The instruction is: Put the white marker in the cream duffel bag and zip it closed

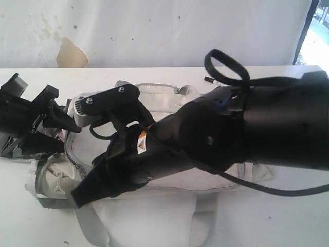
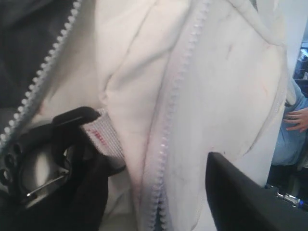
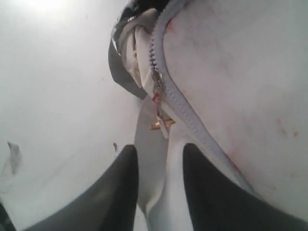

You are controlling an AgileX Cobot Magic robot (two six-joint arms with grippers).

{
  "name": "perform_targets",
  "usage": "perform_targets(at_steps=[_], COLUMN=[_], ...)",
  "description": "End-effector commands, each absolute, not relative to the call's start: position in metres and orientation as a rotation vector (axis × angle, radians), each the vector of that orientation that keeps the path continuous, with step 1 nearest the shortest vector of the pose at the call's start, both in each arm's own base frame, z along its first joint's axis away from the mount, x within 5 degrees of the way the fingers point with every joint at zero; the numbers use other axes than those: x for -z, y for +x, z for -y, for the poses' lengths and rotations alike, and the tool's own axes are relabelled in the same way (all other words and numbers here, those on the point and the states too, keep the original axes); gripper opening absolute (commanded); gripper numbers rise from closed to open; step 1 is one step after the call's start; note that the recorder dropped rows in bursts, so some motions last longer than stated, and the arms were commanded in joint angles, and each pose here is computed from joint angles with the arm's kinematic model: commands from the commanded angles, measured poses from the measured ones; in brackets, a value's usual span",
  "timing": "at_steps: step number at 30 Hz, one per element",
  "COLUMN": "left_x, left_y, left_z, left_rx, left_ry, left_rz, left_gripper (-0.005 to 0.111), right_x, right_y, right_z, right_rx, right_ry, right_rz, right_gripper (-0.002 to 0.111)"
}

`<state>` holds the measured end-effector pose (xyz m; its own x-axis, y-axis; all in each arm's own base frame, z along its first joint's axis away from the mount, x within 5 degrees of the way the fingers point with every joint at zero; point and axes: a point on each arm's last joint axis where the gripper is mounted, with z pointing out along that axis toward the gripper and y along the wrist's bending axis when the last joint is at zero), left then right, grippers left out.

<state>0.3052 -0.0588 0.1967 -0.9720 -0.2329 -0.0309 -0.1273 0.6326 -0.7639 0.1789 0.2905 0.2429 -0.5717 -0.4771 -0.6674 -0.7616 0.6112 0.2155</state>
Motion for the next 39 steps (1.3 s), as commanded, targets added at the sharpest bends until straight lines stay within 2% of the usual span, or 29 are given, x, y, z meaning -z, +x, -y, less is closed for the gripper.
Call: perform_targets(at_steps=[1, 7, 15, 32, 39], left_x=[-0.203, -0.202, -0.202, -0.202, -0.202], left_y=[0.308, 0.309, 0.309, 0.308, 0.308], left_z=[0.065, 0.064, 0.064, 0.065, 0.065], left_rx=[1.315, 1.295, 1.300, 1.316, 1.316], left_ry=[-0.272, -0.281, -0.280, -0.267, -0.265], left_rz=[-2.677, -2.674, -2.674, -2.679, -2.679], left_gripper=[0.064, 0.064, 0.064, 0.064, 0.064], right_x=[-0.237, -0.226, -0.212, -0.170, -0.165], right_y=[0.183, 0.177, 0.165, 0.181, 0.190], right_z=[-0.298, -0.306, -0.323, -0.336, -0.340], right_rx=[-0.744, -0.836, -0.872, -0.791, -0.782], right_ry=[-0.828, -0.712, -0.697, -0.634, -0.576], right_rz=[-2.293, -2.402, -2.413, -2.385, -2.300], right_gripper=[0.032, 0.047, 0.047, 0.048, 0.048])
